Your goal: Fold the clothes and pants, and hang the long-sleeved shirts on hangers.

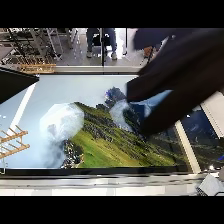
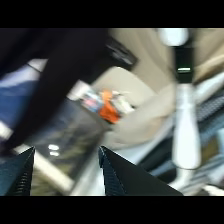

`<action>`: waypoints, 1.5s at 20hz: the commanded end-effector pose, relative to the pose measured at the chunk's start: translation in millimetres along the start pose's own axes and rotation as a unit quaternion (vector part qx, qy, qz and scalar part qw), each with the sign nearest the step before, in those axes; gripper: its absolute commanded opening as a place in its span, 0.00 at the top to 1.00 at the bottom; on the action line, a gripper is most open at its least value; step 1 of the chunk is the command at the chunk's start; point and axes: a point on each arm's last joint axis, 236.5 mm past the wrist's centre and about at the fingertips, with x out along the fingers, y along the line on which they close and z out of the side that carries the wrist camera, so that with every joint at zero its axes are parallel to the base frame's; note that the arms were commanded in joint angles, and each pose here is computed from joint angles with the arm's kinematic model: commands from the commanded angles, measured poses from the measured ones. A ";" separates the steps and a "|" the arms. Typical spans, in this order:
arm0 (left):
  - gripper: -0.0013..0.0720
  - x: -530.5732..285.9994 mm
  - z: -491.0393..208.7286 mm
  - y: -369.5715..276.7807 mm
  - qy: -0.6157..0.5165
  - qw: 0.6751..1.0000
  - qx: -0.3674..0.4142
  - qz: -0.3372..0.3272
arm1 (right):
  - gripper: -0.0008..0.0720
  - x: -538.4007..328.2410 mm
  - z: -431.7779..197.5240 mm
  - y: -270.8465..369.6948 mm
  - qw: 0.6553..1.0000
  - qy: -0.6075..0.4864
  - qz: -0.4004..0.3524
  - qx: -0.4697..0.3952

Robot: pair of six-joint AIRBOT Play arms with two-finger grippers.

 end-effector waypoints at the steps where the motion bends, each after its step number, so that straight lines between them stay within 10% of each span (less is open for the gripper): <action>1: 0.38 -9.7 -6.7 37.8 0.015 0.995 0.041 0.085 | 0.96 -59.1 12.9 -192.8 0.965 0.012 -0.260 0.039; 12: 0.38 -31.0 -26.1 99.9 0.064 0.972 0.042 0.220 | 0.96 -110.5 84.9 -393.5 0.872 -0.147 -0.467 -0.023; 26: 0.38 -31.2 -34.1 97.9 0.072 0.973 0.002 0.218 | 0.95 -78.2 30.0 -418.5 0.891 -0.076 -0.442 0.065; 29: 0.38 -30.7 -33.8 99.1 0.072 0.973 0.001 0.218 | 0.15 -88.2 50.5 -395.6 0.902 -0.108 -0.413 0.072; 30: 0.38 -30.3 -34.2 100.3 0.073 0.973 0.000 0.218 | 0.10 -86.4 60.4 -377.9 0.913 -0.128 -0.378 0.091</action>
